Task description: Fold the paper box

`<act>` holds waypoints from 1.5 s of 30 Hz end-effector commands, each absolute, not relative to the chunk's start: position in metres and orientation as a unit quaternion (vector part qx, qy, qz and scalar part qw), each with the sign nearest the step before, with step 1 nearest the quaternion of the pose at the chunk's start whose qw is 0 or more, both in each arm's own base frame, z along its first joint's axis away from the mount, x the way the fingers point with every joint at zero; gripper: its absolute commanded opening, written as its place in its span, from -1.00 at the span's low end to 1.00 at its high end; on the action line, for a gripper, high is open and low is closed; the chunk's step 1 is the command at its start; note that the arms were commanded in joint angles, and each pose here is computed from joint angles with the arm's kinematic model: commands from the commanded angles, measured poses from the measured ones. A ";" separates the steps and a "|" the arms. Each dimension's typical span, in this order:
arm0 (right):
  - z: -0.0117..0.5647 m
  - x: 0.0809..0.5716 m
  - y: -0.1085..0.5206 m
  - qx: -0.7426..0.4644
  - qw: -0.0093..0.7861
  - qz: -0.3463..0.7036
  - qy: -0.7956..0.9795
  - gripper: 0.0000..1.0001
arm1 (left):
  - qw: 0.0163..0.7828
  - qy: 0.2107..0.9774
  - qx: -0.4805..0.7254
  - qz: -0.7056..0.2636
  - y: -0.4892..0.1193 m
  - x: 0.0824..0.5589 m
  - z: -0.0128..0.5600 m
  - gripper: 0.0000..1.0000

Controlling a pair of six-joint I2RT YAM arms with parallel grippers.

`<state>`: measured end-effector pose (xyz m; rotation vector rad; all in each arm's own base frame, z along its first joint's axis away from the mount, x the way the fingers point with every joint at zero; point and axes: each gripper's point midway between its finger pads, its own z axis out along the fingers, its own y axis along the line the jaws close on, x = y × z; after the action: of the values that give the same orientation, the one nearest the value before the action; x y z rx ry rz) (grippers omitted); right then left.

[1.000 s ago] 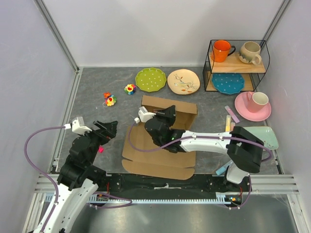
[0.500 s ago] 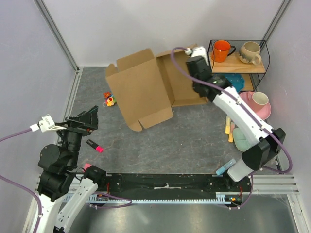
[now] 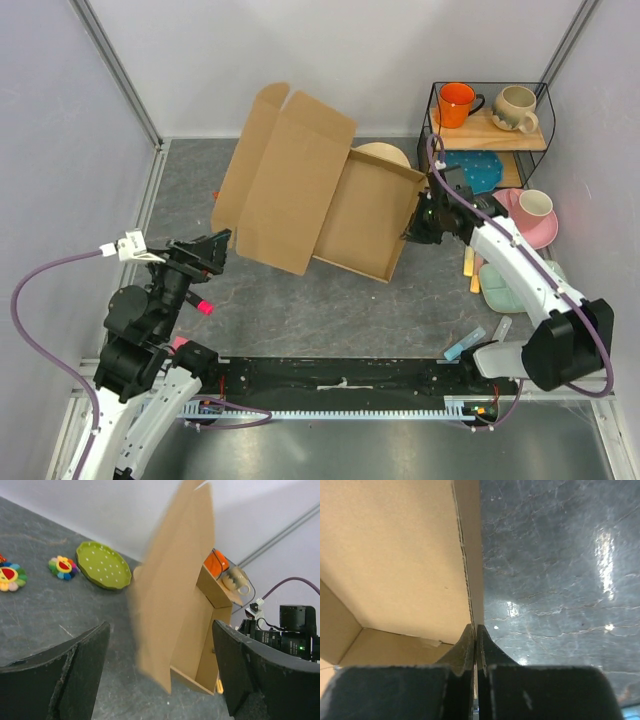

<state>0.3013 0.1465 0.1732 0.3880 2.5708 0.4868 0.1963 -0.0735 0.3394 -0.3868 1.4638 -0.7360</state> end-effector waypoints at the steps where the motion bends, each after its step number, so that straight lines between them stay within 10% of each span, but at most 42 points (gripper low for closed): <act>1: 0.174 0.295 0.165 0.239 0.238 0.269 0.902 -1.00 | 0.639 0.659 -0.150 -0.367 -0.092 0.192 0.329 0.76; 31: 0.064 0.250 0.200 0.493 0.151 0.228 0.826 -1.00 | 0.600 0.683 -0.131 -0.395 -0.117 0.202 0.297 0.64; 35: 0.081 0.258 0.211 0.469 0.170 0.255 0.828 -0.21 | 0.599 0.686 -0.133 -0.392 -0.116 0.202 0.295 0.64; 45: 0.133 0.247 0.214 0.335 0.206 0.246 0.886 0.61 | 0.595 0.699 -0.132 -0.375 -0.116 0.211 0.292 0.64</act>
<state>0.2496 0.2138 0.0990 1.1771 2.4398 0.6926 0.2079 -0.1167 0.2768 -0.3004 1.6466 -0.8691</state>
